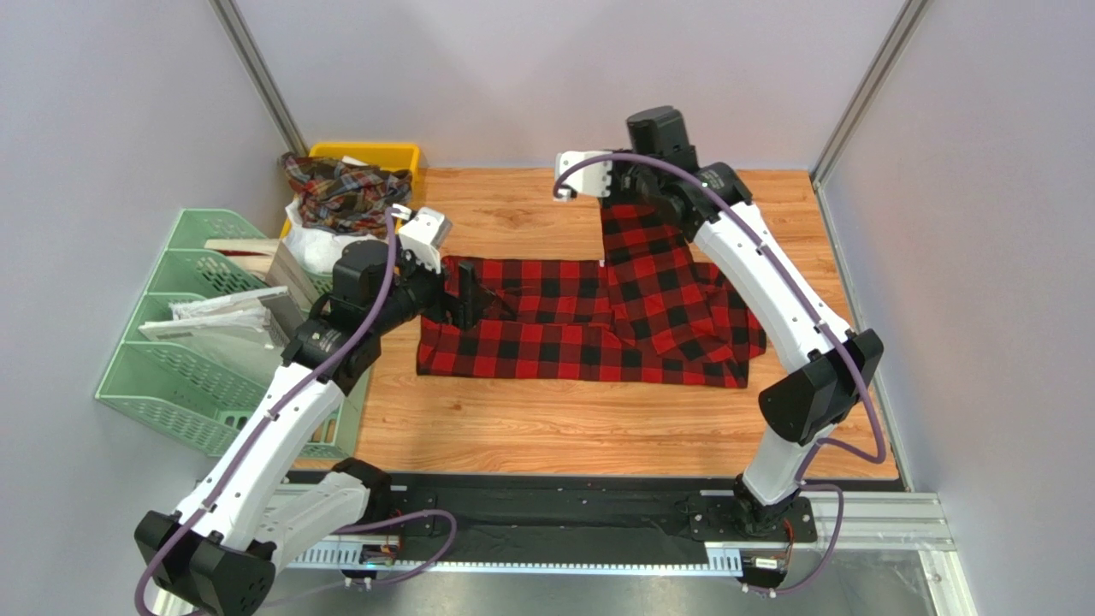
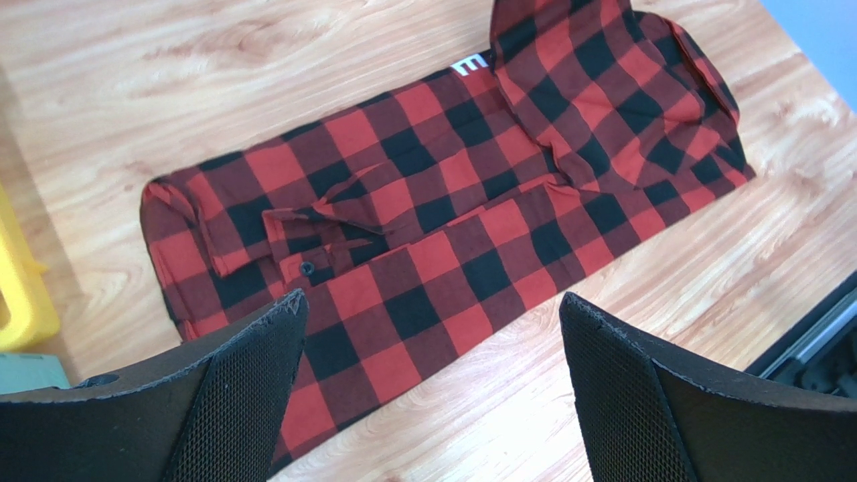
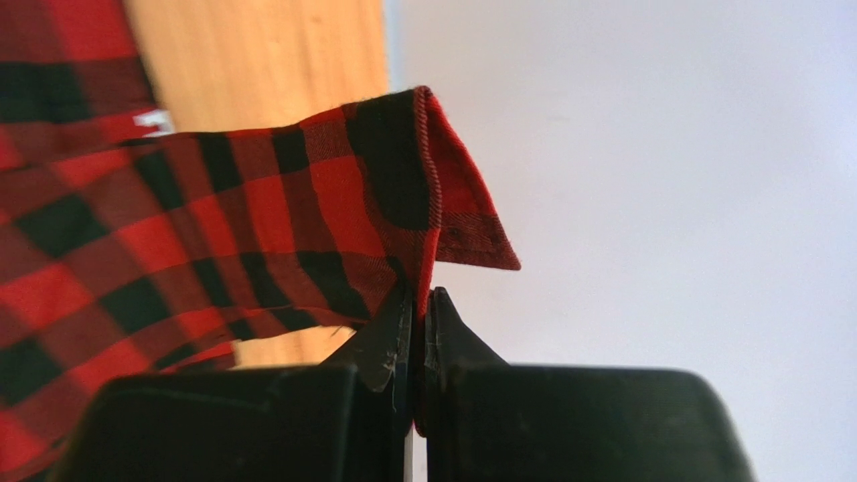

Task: Fold and stack the long sleeve shirts
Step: Fold the shirt

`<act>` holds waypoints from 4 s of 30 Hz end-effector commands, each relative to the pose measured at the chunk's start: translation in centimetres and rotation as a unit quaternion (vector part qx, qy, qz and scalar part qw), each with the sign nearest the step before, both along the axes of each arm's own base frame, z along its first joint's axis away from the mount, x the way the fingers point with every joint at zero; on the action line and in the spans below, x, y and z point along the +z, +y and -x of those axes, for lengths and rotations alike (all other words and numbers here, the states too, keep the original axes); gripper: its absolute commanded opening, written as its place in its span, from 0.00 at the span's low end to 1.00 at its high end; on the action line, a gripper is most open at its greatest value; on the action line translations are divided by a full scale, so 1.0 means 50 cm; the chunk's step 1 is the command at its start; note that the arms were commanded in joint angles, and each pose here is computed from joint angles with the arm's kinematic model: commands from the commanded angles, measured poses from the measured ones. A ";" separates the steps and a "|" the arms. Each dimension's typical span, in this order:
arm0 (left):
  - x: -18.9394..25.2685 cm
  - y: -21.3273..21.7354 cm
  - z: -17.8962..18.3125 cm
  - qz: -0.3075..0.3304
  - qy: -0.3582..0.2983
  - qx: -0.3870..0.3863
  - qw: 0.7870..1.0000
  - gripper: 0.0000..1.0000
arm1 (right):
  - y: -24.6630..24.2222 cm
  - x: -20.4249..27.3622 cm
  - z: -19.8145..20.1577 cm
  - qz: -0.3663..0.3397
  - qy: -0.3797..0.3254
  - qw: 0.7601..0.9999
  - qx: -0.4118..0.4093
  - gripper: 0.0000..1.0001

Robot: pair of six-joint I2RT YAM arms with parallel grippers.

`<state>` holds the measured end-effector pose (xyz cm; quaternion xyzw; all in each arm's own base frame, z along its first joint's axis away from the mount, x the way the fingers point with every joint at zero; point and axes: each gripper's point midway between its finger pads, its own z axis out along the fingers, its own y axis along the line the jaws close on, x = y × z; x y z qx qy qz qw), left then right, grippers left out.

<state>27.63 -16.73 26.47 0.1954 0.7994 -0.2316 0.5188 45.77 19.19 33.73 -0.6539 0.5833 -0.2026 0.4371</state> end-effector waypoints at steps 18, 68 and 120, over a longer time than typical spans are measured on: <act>-0.046 0.027 -0.071 0.140 0.124 0.065 0.980 0.90 | 0.229 -0.266 0.191 -0.147 0.301 0.931 -0.144 0.00; -0.135 0.139 -0.095 -0.071 0.103 -0.060 0.990 0.93 | 0.167 -0.288 0.288 -0.304 0.485 0.795 -0.202 0.92; -0.407 -0.057 -0.074 -0.410 0.209 -0.308 0.833 0.55 | -0.050 -0.512 0.112 -0.271 0.436 0.752 -0.414 0.32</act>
